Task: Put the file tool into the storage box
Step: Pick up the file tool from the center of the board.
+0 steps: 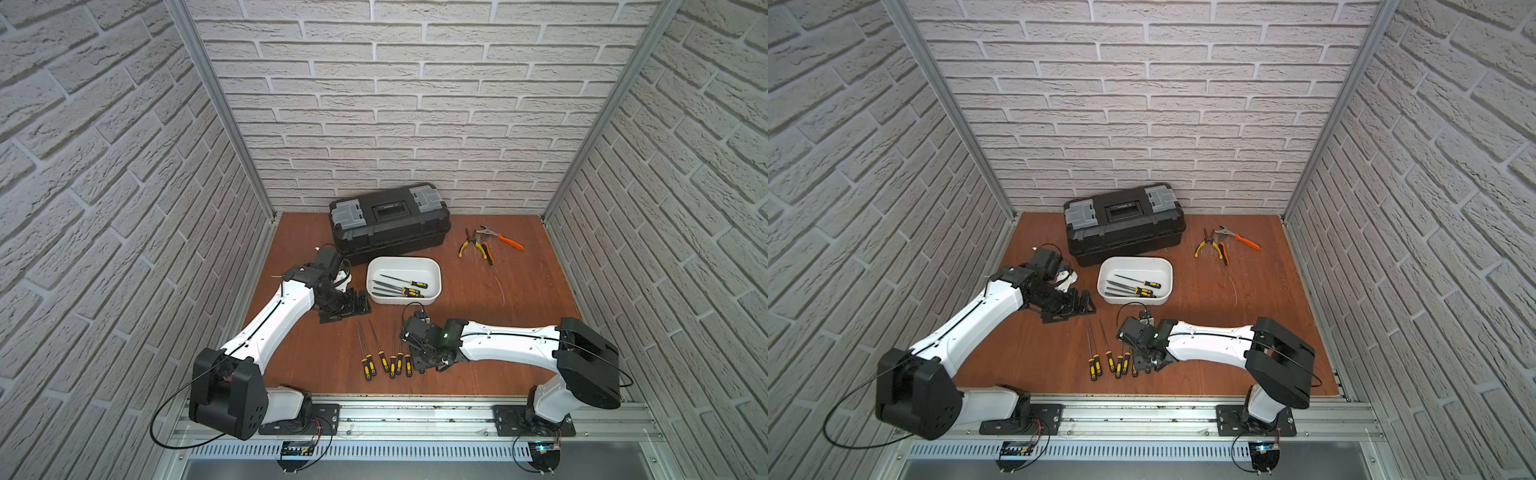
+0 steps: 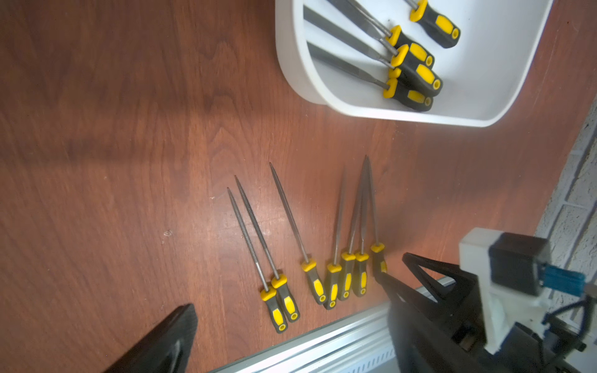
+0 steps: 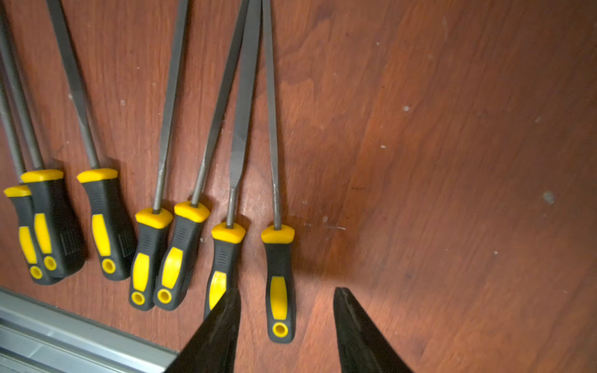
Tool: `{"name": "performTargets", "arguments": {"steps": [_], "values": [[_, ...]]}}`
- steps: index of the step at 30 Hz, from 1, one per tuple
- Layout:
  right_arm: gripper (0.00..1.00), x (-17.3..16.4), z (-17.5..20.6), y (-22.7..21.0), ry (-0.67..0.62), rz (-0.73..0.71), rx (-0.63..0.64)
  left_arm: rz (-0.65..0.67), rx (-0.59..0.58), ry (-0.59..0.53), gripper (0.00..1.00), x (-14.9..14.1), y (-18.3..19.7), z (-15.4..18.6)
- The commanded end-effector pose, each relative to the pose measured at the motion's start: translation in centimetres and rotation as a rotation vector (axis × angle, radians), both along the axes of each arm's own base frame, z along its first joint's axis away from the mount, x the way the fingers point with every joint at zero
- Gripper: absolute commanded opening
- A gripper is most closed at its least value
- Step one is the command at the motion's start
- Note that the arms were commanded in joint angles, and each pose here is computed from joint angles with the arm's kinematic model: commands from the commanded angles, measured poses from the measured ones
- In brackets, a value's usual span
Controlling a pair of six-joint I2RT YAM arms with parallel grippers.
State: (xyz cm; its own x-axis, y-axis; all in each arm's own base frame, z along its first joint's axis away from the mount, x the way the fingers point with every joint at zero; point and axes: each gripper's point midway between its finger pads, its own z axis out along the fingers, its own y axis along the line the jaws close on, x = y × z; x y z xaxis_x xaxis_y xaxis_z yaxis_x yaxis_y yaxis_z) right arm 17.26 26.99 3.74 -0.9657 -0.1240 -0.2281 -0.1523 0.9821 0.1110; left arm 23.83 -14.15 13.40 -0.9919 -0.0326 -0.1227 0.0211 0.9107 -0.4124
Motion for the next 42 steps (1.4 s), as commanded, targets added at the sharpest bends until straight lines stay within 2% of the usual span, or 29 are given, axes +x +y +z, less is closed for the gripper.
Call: {"name": "performTargets", "arguments": {"steps": [1,7,15,17,22,26,32,42], "values": [[0.52,0.4,0.2,0.6,-0.010,0.000,0.002,-0.001,0.000,-0.035,0.98,0.7,-0.1,1.2],[0.51,-0.1,-1.1,0.9,0.028,0.049,-0.065,-0.007,0.000,-0.032,0.98,1.2,-0.3,1.4],[0.46,-0.3,-2.1,0.3,0.035,0.037,-0.120,-0.010,0.003,-0.043,0.98,2.0,-0.5,2.1],[0.42,-0.3,-2.3,0.2,0.037,0.037,-0.126,-0.008,0.000,-0.047,0.98,2.1,-0.5,2.3],[0.26,-0.6,-2.5,-0.3,0.035,0.044,-0.159,0.002,-0.004,-0.063,0.98,2.4,-0.6,2.8],[0.19,-0.6,-2.3,-0.6,0.011,0.049,-0.149,0.009,0.004,-0.127,0.98,3.0,-0.3,4.5],[0.03,-0.4,-1.2,-1.4,-0.021,0.065,-0.160,0.015,-0.003,-0.209,0.98,3.8,-0.2,6.9],[0.02,0.8,3.4,-2.6,-0.132,0.092,-0.175,0.032,0.000,-0.299,0.98,4.3,0.2,9.3]]}}
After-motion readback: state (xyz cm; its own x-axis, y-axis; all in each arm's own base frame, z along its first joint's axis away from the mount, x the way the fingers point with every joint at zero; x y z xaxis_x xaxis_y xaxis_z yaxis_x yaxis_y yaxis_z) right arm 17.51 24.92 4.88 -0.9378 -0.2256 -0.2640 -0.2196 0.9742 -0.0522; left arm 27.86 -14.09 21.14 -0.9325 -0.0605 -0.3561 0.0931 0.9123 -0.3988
